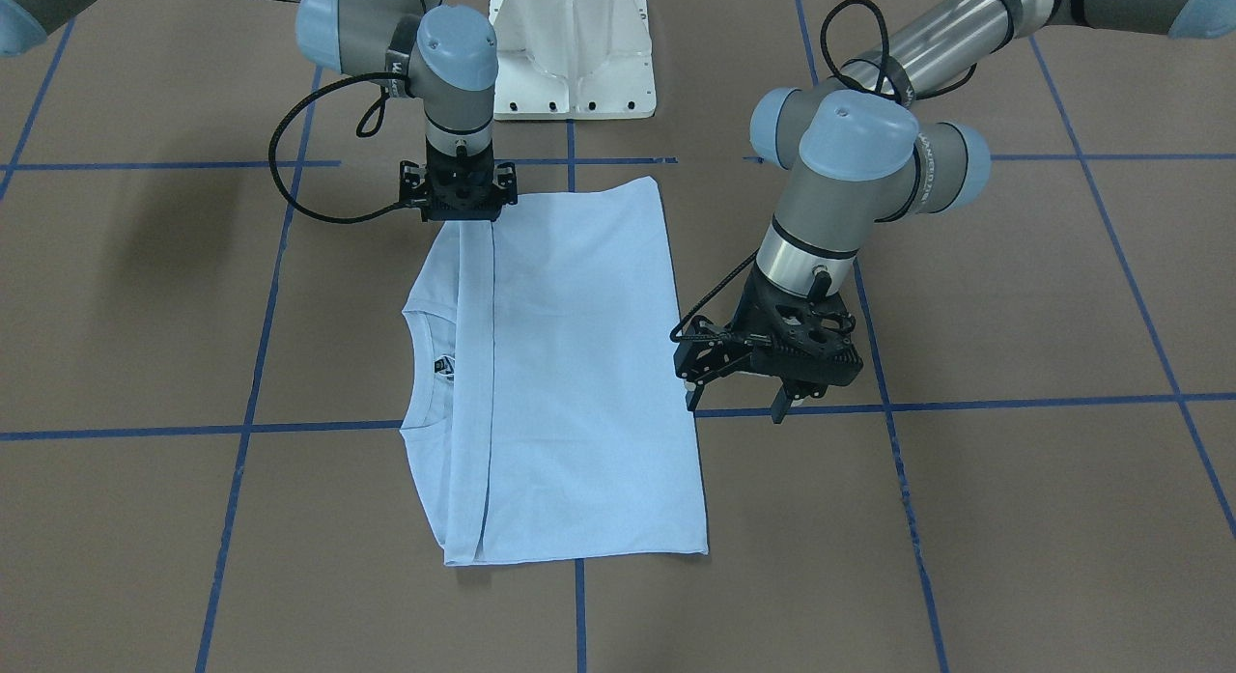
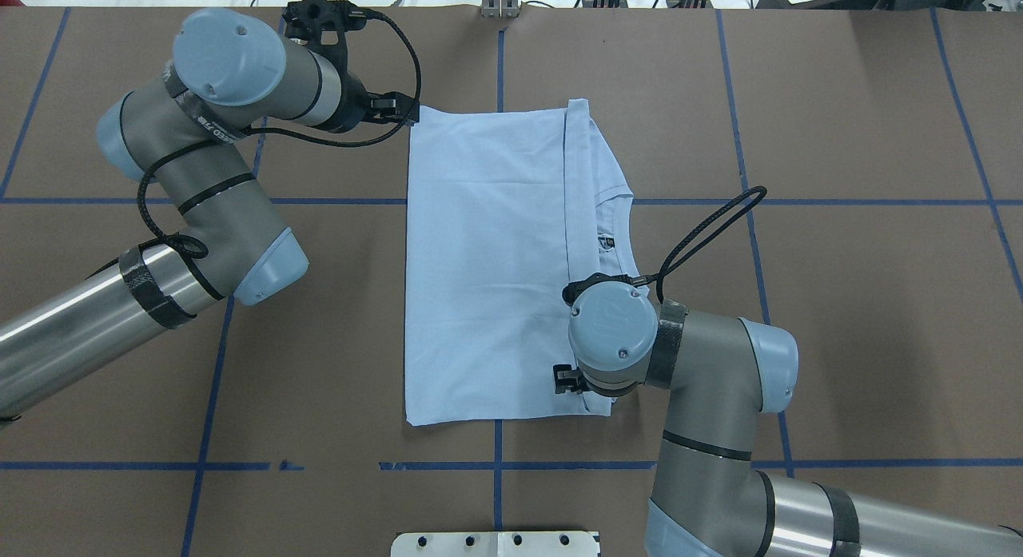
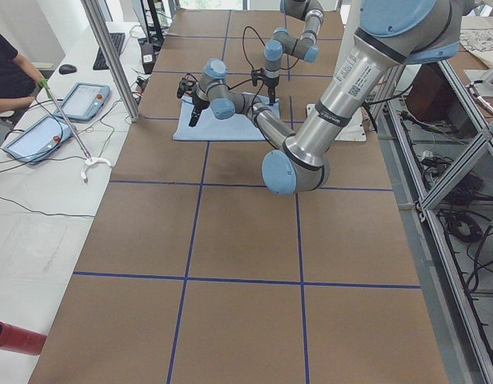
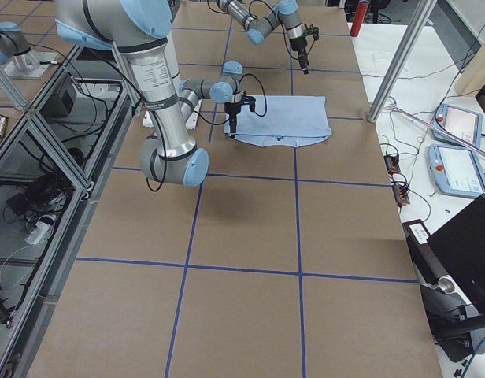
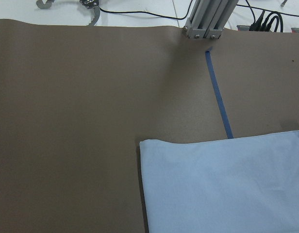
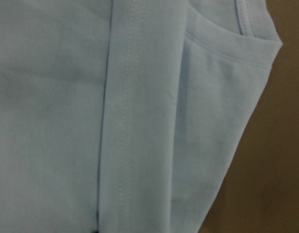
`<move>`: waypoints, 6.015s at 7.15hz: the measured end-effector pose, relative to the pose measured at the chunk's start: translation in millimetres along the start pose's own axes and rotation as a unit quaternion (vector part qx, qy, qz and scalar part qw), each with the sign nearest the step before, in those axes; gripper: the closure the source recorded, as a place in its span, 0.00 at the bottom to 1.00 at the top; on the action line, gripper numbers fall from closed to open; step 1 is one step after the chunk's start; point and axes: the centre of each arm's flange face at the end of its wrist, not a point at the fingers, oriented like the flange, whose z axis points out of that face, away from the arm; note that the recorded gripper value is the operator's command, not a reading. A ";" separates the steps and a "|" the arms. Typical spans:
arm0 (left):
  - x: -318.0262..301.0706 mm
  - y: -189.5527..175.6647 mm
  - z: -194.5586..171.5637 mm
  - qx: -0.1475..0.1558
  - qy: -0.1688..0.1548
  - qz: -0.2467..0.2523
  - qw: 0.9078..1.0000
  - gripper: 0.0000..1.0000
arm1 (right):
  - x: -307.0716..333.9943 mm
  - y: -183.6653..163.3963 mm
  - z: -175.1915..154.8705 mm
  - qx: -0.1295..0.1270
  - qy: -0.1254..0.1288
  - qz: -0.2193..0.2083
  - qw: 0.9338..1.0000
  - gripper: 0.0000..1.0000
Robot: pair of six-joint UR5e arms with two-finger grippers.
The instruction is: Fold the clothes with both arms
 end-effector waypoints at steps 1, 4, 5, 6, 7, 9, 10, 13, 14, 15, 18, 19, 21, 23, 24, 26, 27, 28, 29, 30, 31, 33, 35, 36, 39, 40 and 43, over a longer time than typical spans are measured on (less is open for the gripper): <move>-0.7 0.9 -0.3 0.001 0.003 0.001 1.000 0.00 | 2.9 -3.1 0.0 0.001 0.002 0.003 1.000 0.00; 1.5 2.8 -0.8 0.002 0.007 0.002 1.000 0.00 | 13.1 -10.8 3.3 0.002 0.010 0.010 1.000 0.00; 2.9 3.3 -0.7 0.001 0.008 0.002 1.000 0.00 | 18.6 -14.2 5.0 0.003 0.014 0.010 1.000 0.00; 3.9 3.8 -0.7 0.001 0.009 0.002 1.000 0.00 | 27.0 -19.0 6.8 0.004 0.018 0.011 1.000 0.00; 4.9 4.4 -0.6 0.001 0.010 0.003 1.000 0.00 | 37.7 -24.3 8.3 0.005 0.023 0.016 1.000 0.00; 7.4 7.6 -0.1 0.003 0.017 0.002 1.000 0.00 | 69.0 -27.4 14.1 0.005 0.035 0.014 0.999 0.00; 8.0 8.3 -0.1 0.003 0.020 0.002 1.000 0.00 | 90.7 -22.3 15.4 0.004 0.040 0.010 0.999 0.00; 6.3 9.3 0.4 0.003 0.020 0.002 1.000 0.00 | 110.9 -41.6 -21.6 0.017 0.014 0.014 1.000 0.00; 4.5 9.9 0.7 0.003 0.019 0.004 1.000 0.00 | 105.1 -59.2 -36.7 0.026 0.000 0.013 1.000 0.00; 3.4 10.3 1.0 0.003 0.019 0.005 1.000 0.00 | 93.2 -81.3 -44.9 0.035 -0.006 0.010 0.999 0.00; 5.6 9.6 -2.0 0.005 0.021 0.007 1.000 0.00 | 55.7 -151.6 -35.3 0.043 0.006 -0.001 0.999 0.00; 6.6 9.1 -2.6 0.005 0.021 0.007 1.000 0.00 | 49.6 -172.9 -23.9 0.051 0.001 -0.002 0.999 0.00; 8.0 8.5 -3.3 0.006 0.022 0.008 1.000 0.00 | 35.5 -204.2 -6.7 0.056 -0.003 0.000 0.998 0.00; 8.7 8.2 -3.9 0.007 0.024 0.008 1.000 0.00 | 35.0 -213.7 -0.6 0.051 -0.001 0.003 0.999 0.00; 8.9 8.2 -4.0 0.007 0.025 0.008 1.000 0.00 | 39.0 -216.3 0.8 0.044 -0.002 0.006 0.999 0.00; 9.2 8.1 -4.3 0.008 0.026 0.008 1.000 0.00 | 45.2 -217.7 5.3 0.035 0.000 0.008 0.999 0.00; 9.2 8.1 -4.4 0.008 0.026 0.008 1.000 0.00 | 46.3 -217.7 6.9 0.033 0.001 0.009 0.999 0.00; 9.2 8.1 -4.4 0.008 0.026 0.008 1.000 0.00 | 47.2 -218.0 8.2 0.032 0.002 0.009 0.999 0.00; 9.6 8.1 -4.5 0.008 0.027 0.008 1.000 0.00 | 47.9 -218.2 10.1 0.030 0.003 0.009 0.999 0.00; 10.0 8.1 -4.6 0.008 0.027 0.008 1.000 0.00 | 48.9 -218.9 10.8 0.030 0.004 0.010 1.000 0.00; 10.6 8.0 -4.7 0.008 0.027 0.009 1.000 0.00 | 50.8 -220.6 9.9 0.028 0.003 0.012 1.000 0.00; 11.2 7.7 -4.9 0.009 0.028 0.009 1.000 0.00 | 61.8 -229.4 3.1 0.018 -0.008 0.022 1.000 0.00; 11.9 7.6 -4.7 0.009 0.028 0.007 1.000 0.00 | 72.6 -234.0 3.2 0.015 -0.009 0.022 1.000 0.00; 12.1 7.6 -4.7 0.009 0.028 0.006 1.000 0.00 | 80.1 -235.9 6.0 0.014 -0.005 0.020 1.000 0.00; 11.8 7.5 -3.5 0.009 0.028 0.005 1.000 0.00 | 96.2 -245.2 12.5 0.014 0.006 0.016 1.000 0.00; 12.6 7.1 -3.8 0.009 0.028 0.004 1.000 0.00 | 94.8 -247.0 9.7 0.014 0.004 0.014 1.000 0.00; 15.2 16.9 -4.6 -0.039 0.045 -0.041 0.997 0.00 | 93.0 -243.2 -22.9 0.033 -0.021 0.012 0.999 0.00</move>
